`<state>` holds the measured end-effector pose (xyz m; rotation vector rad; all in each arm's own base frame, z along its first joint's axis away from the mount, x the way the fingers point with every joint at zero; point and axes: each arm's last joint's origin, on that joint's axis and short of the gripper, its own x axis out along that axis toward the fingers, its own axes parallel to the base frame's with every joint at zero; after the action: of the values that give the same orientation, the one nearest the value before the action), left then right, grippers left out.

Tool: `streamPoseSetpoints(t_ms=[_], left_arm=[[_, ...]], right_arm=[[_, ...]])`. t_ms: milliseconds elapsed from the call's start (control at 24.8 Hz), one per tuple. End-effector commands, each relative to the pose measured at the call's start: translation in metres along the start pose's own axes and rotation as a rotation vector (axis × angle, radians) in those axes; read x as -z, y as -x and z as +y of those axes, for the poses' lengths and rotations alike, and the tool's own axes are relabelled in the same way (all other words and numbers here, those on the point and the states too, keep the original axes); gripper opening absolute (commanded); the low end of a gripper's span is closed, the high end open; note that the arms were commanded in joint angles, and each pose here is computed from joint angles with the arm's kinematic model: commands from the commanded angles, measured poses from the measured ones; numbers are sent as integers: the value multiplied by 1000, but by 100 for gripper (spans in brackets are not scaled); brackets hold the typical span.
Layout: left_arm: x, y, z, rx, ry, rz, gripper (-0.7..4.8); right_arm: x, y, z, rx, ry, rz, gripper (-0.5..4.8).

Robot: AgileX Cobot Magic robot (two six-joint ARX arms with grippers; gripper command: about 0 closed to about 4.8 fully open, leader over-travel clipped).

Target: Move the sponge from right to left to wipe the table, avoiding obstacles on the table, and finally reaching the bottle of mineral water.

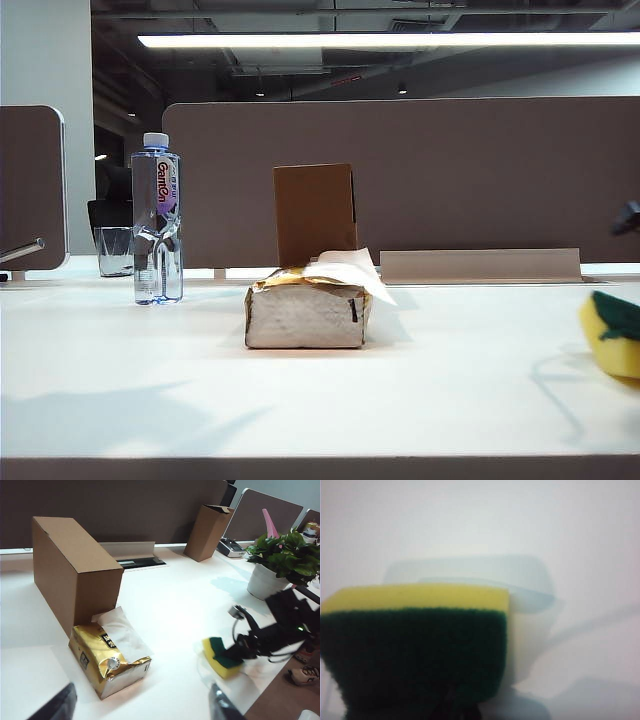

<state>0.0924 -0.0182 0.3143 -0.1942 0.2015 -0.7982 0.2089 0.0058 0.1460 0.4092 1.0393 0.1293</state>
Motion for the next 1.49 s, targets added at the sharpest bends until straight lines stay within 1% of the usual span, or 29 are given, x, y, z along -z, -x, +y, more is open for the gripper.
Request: streamPoseSetpoints(t_ms=[40, 161, 242, 322, 443, 805, 926, 1047, 1127, 1490], left_arm=[[-2, 1, -1, 11, -14, -8, 341], [-2, 1, -2, 14, -14, -7, 341], [-2, 1, -2, 14, -13, -7, 341], [-2, 1, -2, 14, -13, -7, 341], [-2, 1, -2, 29, -14, -5, 341], [-2, 1, -2, 29, -13, -4, 341], [-2, 1, -2, 29, -13, -4, 341], [-2, 1, -2, 29, -13, -4, 341], [-2, 1, -2, 29, -13, -4, 341], [-2, 1, -2, 29, -14, -5, 341]], right_arm=[[30, 8, -6, 51, -50, 113, -5], [43, 19, -6, 52, -52, 112, -5], [49, 24, -6, 48, -53, 91, -5], [49, 28, -5, 58, -63, 58, -5], [49, 28, -5, 61, -62, 59, -5], [49, 27, -5, 57, -58, 54, -5], [49, 26, -2, 46, -39, 49, -5], [48, 24, 4, 24, -17, 42, -5], [49, 18, 14, -11, -10, 46, -5], [56, -10, 42, -87, 10, 112, -5]])
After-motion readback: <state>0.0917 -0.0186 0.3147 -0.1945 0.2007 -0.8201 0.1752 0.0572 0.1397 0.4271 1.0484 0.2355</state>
